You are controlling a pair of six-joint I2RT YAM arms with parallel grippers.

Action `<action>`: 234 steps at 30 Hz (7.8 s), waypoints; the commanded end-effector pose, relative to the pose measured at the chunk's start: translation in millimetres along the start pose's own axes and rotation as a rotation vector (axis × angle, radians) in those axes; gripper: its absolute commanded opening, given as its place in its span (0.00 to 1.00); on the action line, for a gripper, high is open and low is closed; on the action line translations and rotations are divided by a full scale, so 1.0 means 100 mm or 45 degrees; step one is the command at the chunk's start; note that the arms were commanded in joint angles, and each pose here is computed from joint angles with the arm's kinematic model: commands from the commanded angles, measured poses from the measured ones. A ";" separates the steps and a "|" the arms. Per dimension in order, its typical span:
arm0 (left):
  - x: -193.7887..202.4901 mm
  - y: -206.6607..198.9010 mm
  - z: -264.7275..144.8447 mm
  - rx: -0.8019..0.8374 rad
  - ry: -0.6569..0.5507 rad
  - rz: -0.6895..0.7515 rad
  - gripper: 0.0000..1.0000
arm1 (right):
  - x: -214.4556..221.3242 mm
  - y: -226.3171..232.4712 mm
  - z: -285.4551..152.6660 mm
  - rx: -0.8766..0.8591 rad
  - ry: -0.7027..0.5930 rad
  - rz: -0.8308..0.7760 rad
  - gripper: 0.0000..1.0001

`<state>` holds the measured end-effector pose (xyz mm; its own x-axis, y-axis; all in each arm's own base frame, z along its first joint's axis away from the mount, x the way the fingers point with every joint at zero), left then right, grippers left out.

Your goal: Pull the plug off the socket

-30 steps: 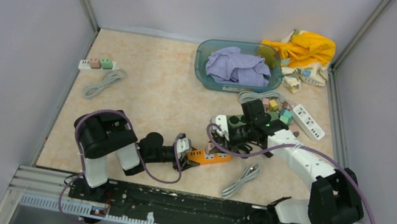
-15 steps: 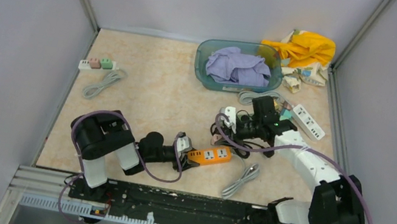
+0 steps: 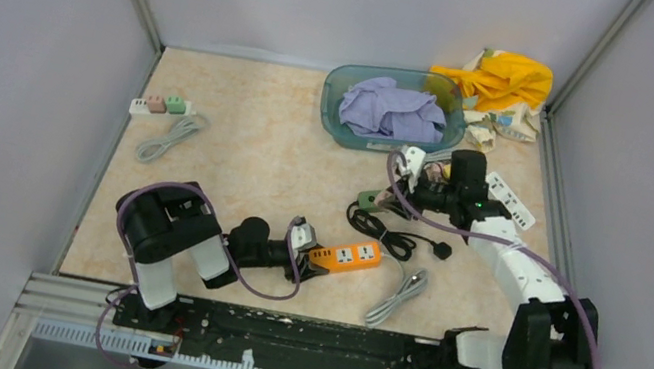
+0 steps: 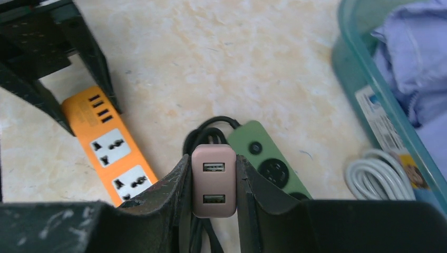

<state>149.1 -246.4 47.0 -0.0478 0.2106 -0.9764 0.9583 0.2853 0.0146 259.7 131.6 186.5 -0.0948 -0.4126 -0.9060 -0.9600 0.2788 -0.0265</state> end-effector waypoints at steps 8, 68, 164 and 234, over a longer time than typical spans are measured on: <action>0.03 -0.07 -0.04 0.057 0.027 -0.044 0.00 | 0.21 -0.71 -0.61 0.686 -0.058 0.270 0.01; -0.11 -0.05 -0.03 0.084 0.030 0.007 0.00 | -0.01 -0.34 -0.78 0.225 -0.198 0.048 0.52; -0.51 2.49 -0.65 -1.166 0.317 -0.541 0.29 | -0.12 0.04 -0.53 -0.093 -0.263 -0.170 0.61; -1.76 1.64 -1.57 -0.983 0.040 -0.340 1.00 | -0.42 -0.31 -0.75 0.398 -0.488 0.559 0.76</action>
<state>271.0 -98.2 251.1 -0.3224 0.0435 -0.9456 0.4820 0.8673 -0.1244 269.4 78.5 234.9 -0.3896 0.0382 -0.9202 -0.7407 0.5808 0.3377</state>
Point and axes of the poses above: each gripper's point midway between its finger pads, its own z axis out along the fingers, its own y axis along the line the jaws close on, x = y × z, the point moved 8 cm from there along -z, back along the fingers, and after that the axes turned 5 degrees about z, right-handed, at the moved point
